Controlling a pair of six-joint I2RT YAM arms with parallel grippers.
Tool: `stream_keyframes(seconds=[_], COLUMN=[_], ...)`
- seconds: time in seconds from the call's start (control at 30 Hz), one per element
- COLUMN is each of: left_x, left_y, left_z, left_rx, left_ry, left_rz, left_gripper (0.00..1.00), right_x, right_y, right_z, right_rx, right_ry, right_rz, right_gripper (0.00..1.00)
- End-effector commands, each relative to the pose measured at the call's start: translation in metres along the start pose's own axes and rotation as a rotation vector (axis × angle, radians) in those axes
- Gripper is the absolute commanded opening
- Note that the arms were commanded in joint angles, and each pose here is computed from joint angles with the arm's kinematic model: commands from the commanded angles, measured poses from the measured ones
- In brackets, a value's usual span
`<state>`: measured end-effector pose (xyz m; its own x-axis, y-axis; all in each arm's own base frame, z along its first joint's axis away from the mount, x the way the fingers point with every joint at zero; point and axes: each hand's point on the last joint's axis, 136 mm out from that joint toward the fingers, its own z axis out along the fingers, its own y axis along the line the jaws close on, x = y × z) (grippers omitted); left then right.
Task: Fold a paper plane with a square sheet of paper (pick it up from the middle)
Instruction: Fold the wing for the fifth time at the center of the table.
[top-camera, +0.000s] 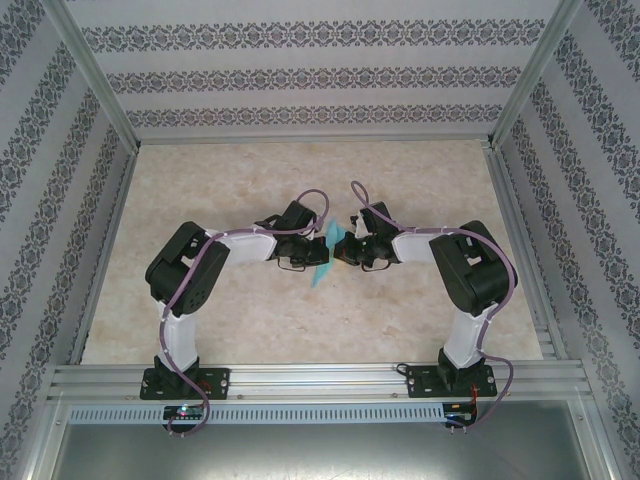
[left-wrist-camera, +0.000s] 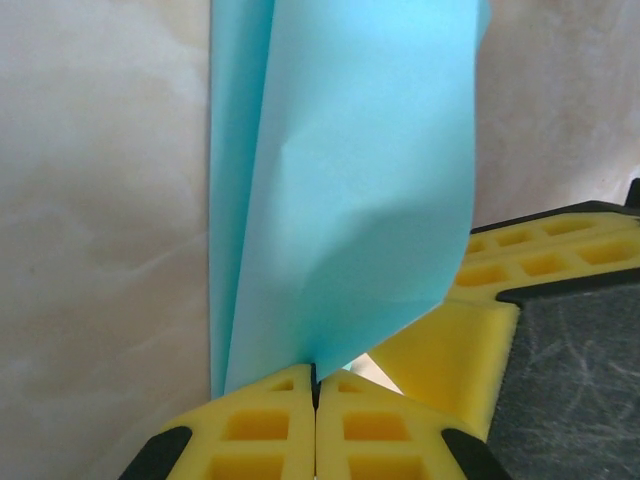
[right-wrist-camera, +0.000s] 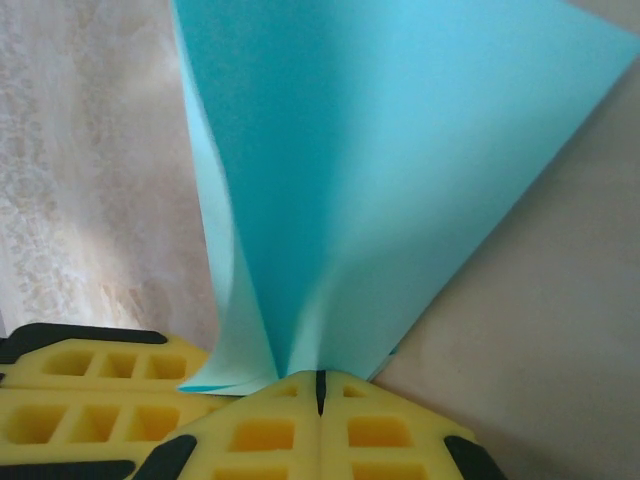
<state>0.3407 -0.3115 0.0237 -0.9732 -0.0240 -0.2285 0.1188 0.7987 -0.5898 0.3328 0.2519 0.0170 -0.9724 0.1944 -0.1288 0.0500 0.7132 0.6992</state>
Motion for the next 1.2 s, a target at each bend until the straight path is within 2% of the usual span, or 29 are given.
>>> stream_keyframes(seconds=[0.0,0.43,0.73,1.17], left_x=[0.003,-0.003,-0.011,-0.014], left_y=[-0.006,0.009,0.006,0.007], left_z=[0.005,-0.006,-0.016,-0.025], left_rx=[0.005,-0.074,-0.038,-0.023], left_ry=[0.020,-0.033,-0.079,-0.095], left_rz=[0.026,0.018,-0.011,-0.017], left_gripper=[0.08,0.08,0.08,0.08], right_x=[0.009,0.008,0.017,0.023], right_y=[-0.012,-0.001,0.018,0.023], right_z=[0.007,-0.003,-0.014,0.004], right_rx=[0.039,0.009,-0.036,-0.039], right_ry=[0.036,0.024,0.023,0.058], right_rz=[0.005,-0.015,-0.037,-0.038], right_gripper=[0.03,0.03,0.03,0.03])
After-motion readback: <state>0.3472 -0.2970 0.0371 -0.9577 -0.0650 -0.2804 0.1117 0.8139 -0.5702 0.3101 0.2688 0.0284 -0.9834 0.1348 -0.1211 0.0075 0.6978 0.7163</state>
